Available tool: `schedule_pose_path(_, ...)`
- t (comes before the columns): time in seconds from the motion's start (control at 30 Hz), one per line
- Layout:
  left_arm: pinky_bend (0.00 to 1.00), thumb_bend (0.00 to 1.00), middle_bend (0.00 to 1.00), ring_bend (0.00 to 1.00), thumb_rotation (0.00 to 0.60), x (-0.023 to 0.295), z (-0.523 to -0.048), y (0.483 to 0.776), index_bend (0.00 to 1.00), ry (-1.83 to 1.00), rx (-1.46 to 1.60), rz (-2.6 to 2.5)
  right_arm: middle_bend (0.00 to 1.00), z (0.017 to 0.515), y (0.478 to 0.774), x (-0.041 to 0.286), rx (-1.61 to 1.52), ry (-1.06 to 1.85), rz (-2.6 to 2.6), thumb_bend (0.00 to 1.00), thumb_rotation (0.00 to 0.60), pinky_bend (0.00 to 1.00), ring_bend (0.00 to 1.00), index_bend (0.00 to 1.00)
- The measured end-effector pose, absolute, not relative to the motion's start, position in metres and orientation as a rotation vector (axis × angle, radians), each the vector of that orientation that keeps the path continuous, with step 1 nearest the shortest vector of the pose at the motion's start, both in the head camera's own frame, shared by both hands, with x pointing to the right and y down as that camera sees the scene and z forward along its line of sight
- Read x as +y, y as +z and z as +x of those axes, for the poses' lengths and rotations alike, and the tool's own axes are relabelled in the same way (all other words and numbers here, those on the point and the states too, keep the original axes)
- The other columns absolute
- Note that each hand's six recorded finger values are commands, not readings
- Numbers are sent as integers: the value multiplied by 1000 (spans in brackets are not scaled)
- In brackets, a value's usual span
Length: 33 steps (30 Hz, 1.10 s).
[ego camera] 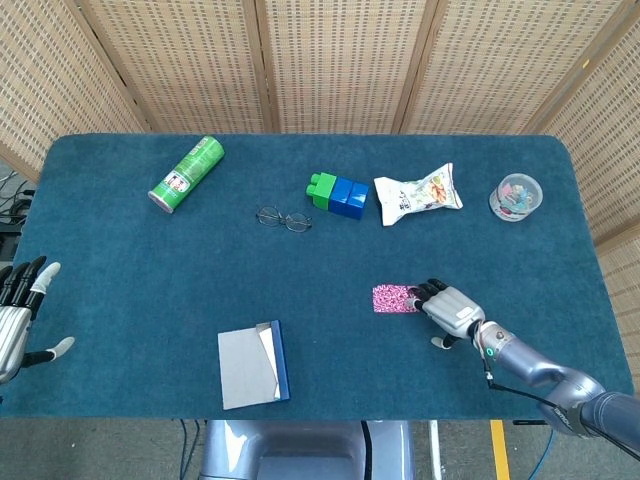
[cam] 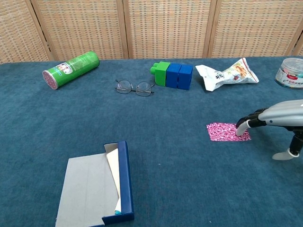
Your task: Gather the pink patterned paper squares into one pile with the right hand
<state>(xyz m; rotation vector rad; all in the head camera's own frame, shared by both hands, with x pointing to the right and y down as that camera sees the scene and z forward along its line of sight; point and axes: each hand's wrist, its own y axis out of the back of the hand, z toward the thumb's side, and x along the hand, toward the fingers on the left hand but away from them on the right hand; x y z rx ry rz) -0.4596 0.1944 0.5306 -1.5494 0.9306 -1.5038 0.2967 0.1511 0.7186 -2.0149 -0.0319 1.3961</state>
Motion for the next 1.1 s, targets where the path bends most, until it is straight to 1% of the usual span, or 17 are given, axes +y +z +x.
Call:
schedule_pose_path(0.2,0,59,0,0,552,194,-458,531,0,-1501,929,-1551,89,316,718,153,-33,1453,-1993,363,600,0,0,165)
schedule_pose_path(0.77,0,59,0,0,552,195,-460,533,0,-1506,939,-1550,91,376,714,151,-90,1620,-1908,363,600,0,0,165)
schedule_pose_path(0.93,0,59,0,0,552,195,-460,533,0,-1504,941,-1552,91,373,709,150,-102,1602,-1913,363,600,0,0,165)
schedule_pose_path(1.1,0,59,0,0,553,196,-459,535,0,-1502,940,-1560,91,355,701,145,-130,1546,-1943,363,600,0,0,165)
